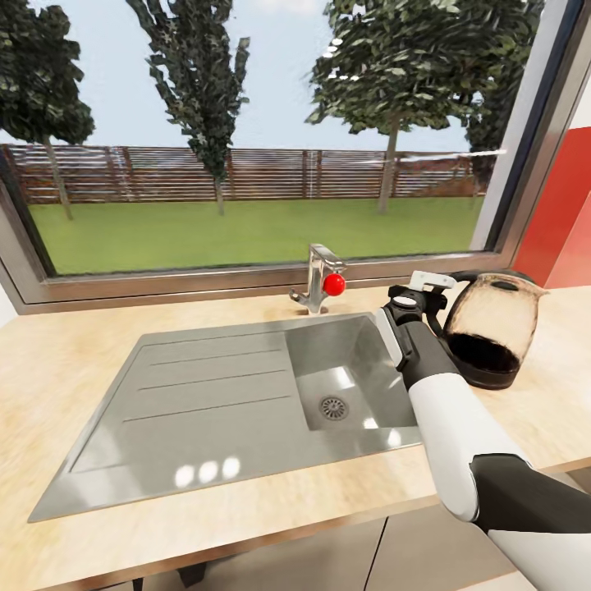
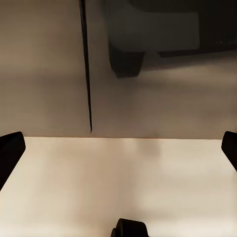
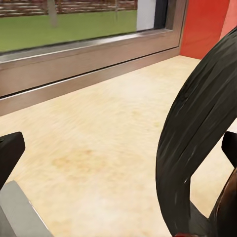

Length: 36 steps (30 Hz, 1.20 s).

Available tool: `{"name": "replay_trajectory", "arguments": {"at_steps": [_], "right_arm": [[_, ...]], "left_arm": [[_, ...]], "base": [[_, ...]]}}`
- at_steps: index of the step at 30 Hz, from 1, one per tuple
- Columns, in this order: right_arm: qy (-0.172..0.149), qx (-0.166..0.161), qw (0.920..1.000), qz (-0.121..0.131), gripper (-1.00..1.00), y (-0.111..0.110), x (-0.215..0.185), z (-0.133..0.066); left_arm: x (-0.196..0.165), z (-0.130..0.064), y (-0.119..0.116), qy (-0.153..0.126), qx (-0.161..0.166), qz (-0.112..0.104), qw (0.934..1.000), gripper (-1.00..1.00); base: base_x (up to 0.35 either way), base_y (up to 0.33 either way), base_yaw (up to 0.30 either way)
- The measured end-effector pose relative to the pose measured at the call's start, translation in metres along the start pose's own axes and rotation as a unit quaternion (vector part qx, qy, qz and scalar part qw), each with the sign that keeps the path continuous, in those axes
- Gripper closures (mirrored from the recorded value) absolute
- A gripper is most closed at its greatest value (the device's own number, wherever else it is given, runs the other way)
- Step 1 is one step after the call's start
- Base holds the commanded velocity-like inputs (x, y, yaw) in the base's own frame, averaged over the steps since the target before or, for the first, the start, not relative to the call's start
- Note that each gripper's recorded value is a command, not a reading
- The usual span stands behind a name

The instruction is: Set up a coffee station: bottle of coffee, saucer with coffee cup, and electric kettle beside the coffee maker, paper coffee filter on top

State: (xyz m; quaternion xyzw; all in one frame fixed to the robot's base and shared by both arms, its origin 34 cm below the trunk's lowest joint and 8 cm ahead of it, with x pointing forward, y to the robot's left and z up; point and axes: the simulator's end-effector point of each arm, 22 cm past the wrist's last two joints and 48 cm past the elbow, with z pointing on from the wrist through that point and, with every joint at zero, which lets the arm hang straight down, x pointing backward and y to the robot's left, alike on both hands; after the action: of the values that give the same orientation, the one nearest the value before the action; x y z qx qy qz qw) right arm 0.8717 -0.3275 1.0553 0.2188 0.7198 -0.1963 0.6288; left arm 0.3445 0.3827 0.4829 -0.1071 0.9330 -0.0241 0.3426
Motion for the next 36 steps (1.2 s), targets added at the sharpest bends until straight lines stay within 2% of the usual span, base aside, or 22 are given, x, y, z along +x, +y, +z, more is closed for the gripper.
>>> {"name": "replay_trajectory", "arguments": {"at_steps": [18,19,36], "right_arm": [[0.0,0.001,1.0,0.001,-1.0,-0.0005,0.0002,0.0001],[0.0,0.001,1.0,0.001,1.0,-0.0005,0.0002,0.0001],[0.0,0.001,1.0,0.001,1.0,-0.0007,-0.0002,0.0001]], "left_arm": [[0.0,0.0,0.0,0.0,0.0,0.0,1.0,-1.0],[-0.0001,0.0,0.0002,0.0,0.0,0.0,1.0,-1.0],[-0.0003,0.0,0.0003,0.0,0.0,0.0,1.0,-1.0]], "base": [[0.0,0.0,0.0],[0.0,0.0,0.0],[0.0,0.0,0.0]]}}
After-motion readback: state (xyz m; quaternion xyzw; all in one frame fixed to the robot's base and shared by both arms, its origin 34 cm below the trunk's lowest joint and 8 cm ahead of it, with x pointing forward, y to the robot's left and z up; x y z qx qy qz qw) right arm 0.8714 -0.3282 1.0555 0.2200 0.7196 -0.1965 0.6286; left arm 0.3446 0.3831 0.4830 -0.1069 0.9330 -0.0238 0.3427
